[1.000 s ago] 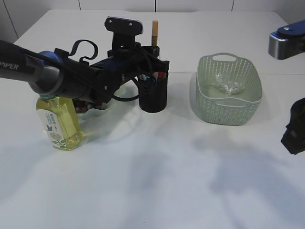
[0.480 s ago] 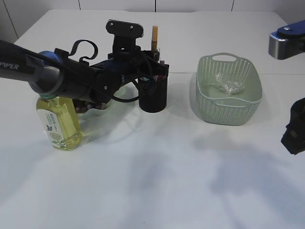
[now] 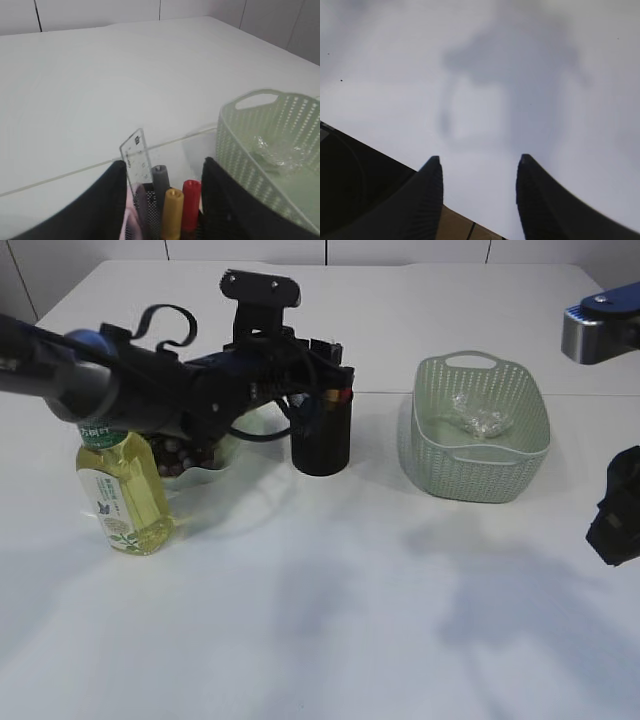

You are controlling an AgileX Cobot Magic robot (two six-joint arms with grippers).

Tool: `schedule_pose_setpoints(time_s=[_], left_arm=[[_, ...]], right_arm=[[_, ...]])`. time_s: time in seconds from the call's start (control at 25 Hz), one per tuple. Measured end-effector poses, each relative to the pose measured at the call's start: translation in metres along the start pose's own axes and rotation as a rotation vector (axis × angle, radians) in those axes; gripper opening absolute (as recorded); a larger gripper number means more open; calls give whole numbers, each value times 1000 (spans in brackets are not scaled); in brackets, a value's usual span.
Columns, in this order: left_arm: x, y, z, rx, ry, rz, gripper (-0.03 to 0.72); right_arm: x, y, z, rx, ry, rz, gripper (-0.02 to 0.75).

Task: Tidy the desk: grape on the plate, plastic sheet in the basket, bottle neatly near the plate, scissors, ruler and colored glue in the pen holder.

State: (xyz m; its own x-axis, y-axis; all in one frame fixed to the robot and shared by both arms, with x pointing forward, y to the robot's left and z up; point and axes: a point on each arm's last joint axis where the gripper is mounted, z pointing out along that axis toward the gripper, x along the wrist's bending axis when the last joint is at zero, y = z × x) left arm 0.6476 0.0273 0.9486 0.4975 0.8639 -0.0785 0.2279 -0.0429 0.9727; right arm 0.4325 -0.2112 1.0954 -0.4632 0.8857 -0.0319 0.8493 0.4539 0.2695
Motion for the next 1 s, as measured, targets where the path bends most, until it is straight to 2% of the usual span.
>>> schedule_pose_setpoints(time_s=[0.32, 0.56, 0.72, 0.88, 1.0], left_arm=[[-10, 79, -59, 196, -43, -8, 365], [-15, 144, -131, 251, -78, -3, 365], [-16, 168, -170, 284, -93, 4, 365], [-17, 177, -191, 305, -100, 11, 365], [-15, 184, -201, 293, -84, 55, 365]], right_arm=[[0, 4, -6, -25, 7, 27, 382], [-1, 17, -32, -122, 6, 87, 381], [1, 20, -41, -153, 34, 114, 381], [8, 20, -42, -157, 106, 134, 381], [11, 20, -43, -156, 145, 144, 382]])
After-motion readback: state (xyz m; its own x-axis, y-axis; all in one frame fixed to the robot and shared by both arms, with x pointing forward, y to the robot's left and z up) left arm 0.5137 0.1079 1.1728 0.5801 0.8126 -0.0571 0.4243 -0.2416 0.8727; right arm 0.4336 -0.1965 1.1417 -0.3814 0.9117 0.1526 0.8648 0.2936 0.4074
